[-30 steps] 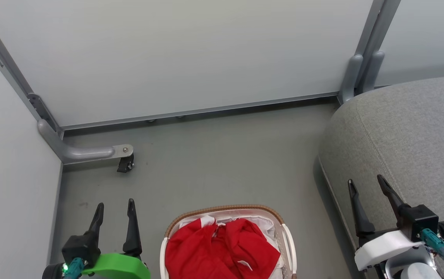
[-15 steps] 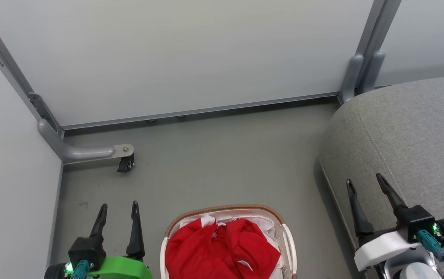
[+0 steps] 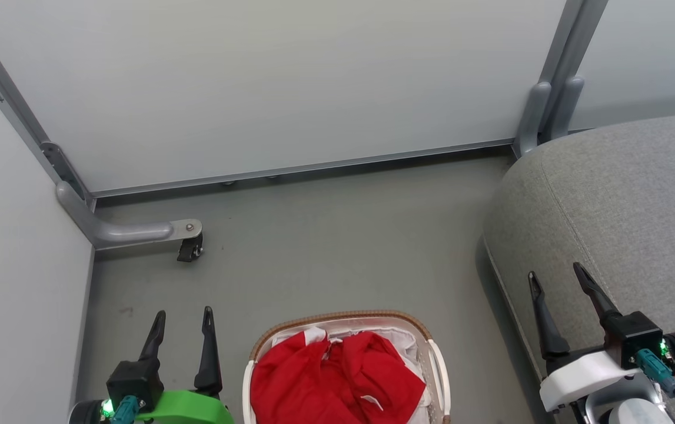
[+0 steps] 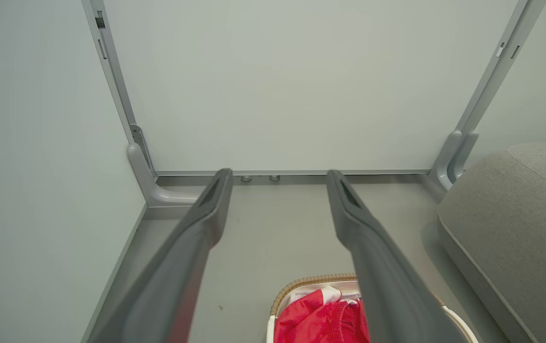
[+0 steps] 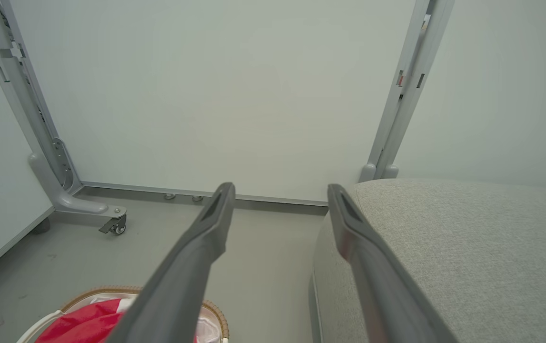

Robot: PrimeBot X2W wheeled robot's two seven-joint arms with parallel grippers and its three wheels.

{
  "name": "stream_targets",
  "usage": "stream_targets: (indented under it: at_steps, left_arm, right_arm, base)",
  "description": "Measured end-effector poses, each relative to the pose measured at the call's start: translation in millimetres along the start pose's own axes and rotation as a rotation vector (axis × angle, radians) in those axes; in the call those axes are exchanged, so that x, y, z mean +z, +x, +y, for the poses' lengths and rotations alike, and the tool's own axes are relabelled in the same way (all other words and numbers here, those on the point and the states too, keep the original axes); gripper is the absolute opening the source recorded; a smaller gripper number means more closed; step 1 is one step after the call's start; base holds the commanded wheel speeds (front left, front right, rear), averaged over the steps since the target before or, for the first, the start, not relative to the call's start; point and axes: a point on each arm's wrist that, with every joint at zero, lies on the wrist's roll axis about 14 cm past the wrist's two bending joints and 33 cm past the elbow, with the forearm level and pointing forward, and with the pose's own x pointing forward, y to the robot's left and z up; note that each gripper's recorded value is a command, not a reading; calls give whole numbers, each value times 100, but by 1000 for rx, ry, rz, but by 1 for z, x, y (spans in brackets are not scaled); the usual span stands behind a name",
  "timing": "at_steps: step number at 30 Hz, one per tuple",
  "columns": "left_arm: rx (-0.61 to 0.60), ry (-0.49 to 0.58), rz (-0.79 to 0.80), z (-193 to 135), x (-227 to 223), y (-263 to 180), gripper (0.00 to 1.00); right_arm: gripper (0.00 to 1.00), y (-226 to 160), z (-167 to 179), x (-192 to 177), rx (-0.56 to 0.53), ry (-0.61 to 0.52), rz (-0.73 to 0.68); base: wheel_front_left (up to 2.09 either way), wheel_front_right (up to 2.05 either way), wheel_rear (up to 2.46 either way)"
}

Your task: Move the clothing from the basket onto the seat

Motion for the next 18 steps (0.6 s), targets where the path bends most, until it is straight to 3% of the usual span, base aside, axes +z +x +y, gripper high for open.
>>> stream_targets:
  at_steps: [10,18]
  left_arm:
    - [-56,34,50,-13,-16,6,100]
    - [-233,88,78,-58,-28,49,100]
  right_arm:
    - [100,7,-6,3,-15,-8,-13]
    - [100,43,-19,8,-36,-28,-51]
  base:
    - [0,0,0]
    - [0,0,0]
